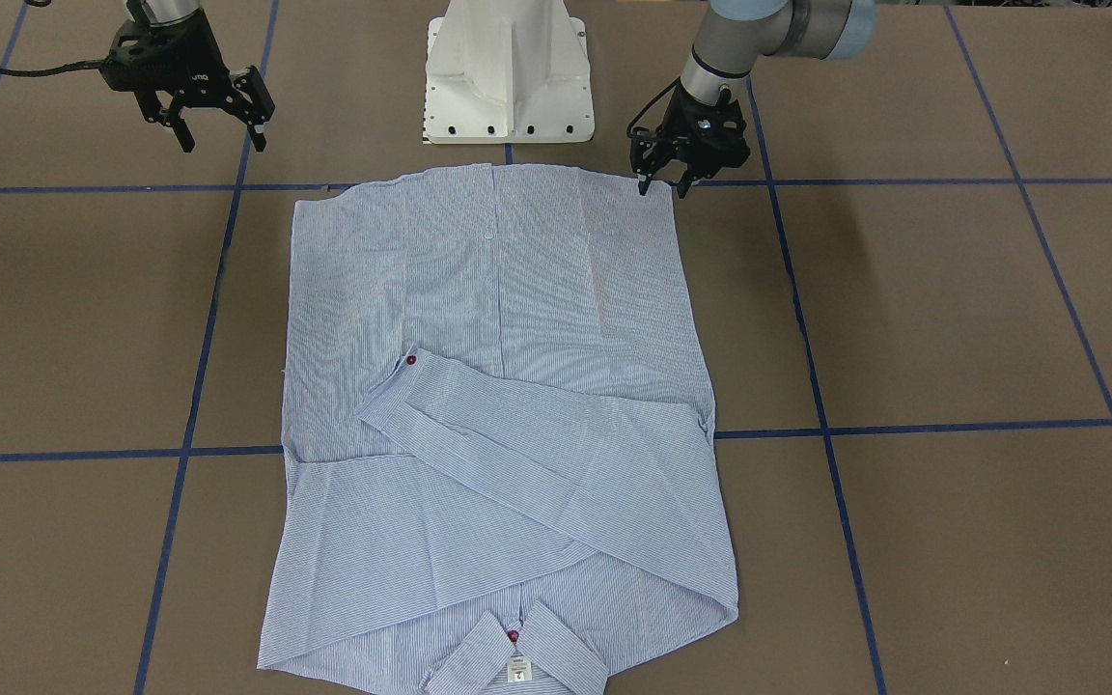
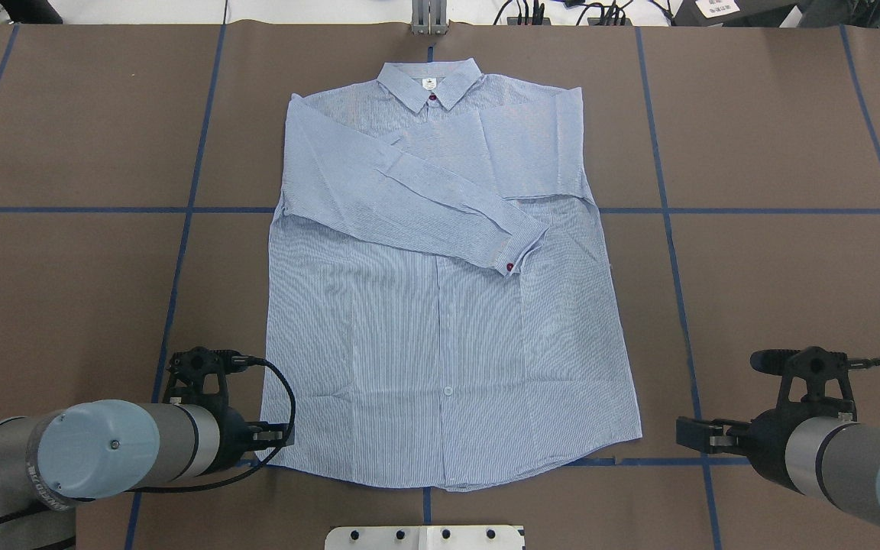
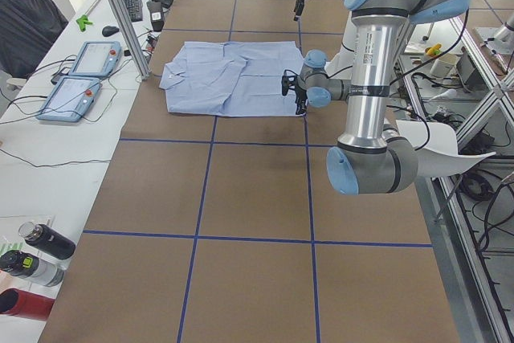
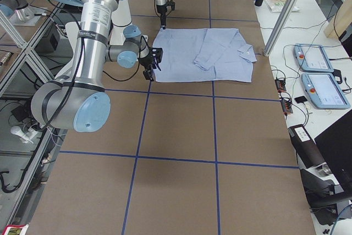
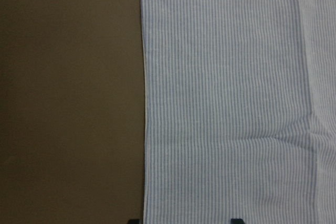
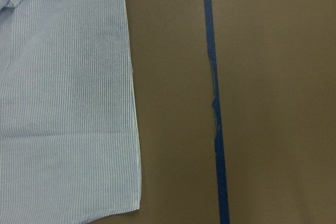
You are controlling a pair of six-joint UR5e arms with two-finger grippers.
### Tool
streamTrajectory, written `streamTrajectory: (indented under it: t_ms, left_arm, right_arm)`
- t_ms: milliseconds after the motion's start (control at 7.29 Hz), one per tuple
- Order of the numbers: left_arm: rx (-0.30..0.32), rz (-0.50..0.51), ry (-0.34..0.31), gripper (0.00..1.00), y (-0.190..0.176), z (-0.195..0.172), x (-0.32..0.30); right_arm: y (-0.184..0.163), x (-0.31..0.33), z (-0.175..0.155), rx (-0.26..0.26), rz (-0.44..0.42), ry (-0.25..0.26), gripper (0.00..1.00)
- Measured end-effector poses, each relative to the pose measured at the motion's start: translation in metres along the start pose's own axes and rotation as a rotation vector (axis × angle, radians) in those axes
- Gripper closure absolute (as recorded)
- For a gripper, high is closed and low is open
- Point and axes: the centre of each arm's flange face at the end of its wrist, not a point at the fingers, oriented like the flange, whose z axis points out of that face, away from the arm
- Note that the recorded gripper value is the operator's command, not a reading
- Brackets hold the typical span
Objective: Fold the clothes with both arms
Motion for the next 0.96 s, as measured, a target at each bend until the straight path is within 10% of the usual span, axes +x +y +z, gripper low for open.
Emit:
streamTrajectory:
  t_ms: [960]
  left_arm:
    - [-0.009,-0.002,-0.018,0.44,0.0023,0.0108,-0.0025]
  right_arm:
    - [-0.0003,0.0002,-0.0006,0.0,0.001,0.0,0.0]
